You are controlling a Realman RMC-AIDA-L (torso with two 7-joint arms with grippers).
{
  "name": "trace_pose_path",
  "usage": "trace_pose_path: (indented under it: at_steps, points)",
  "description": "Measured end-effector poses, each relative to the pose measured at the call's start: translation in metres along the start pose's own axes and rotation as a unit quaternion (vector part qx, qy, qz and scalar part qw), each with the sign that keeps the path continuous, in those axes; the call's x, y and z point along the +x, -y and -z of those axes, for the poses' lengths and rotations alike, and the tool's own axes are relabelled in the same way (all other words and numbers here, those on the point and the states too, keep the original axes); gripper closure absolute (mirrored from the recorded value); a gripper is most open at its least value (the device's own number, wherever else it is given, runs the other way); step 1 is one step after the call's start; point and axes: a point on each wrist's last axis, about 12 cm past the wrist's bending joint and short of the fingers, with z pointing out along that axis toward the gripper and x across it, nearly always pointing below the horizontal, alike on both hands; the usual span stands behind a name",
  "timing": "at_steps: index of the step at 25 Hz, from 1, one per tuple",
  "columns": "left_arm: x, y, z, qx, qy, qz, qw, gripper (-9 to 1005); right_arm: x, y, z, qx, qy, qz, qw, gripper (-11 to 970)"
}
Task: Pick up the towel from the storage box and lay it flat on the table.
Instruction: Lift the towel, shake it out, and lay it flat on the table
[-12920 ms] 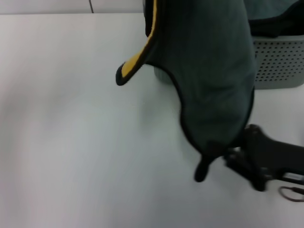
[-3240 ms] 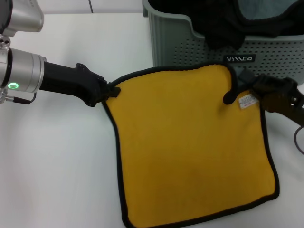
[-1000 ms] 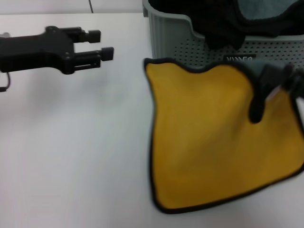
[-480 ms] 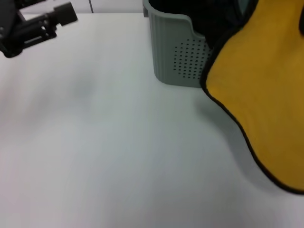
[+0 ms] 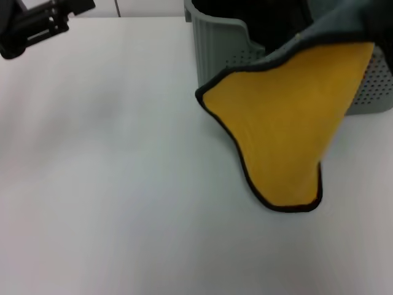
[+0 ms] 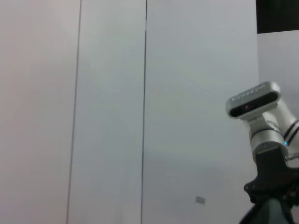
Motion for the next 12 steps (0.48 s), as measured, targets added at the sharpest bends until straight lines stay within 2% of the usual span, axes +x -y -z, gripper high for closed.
trace_pose_path:
  at_steps: [2,5,7,10,12]
  points:
    - [0.000,-0.001,0.000,-0.004,0.000,-0.001,1.000,400,-0.015,0.001,-0.003,0.024,-0.058,0.005,0.998,951]
    - [0.000,-0.003,-0.001,-0.008,0.001,-0.001,1.000,401,-0.039,-0.006,-0.009,0.029,-0.116,0.055,0.991,949]
    - [0.000,-0.005,-0.002,-0.008,0.001,-0.001,1.000,401,-0.052,-0.016,-0.009,0.013,-0.125,0.105,0.986,949]
    - [-0.001,-0.006,-0.004,-0.007,0.004,0.000,1.000,402,-0.079,-0.044,-0.005,-0.022,-0.130,0.210,0.969,948]
    - [-0.001,-0.006,-0.005,-0.005,0.007,0.001,1.000,402,-0.093,-0.060,0.001,-0.032,-0.137,0.260,0.955,947]
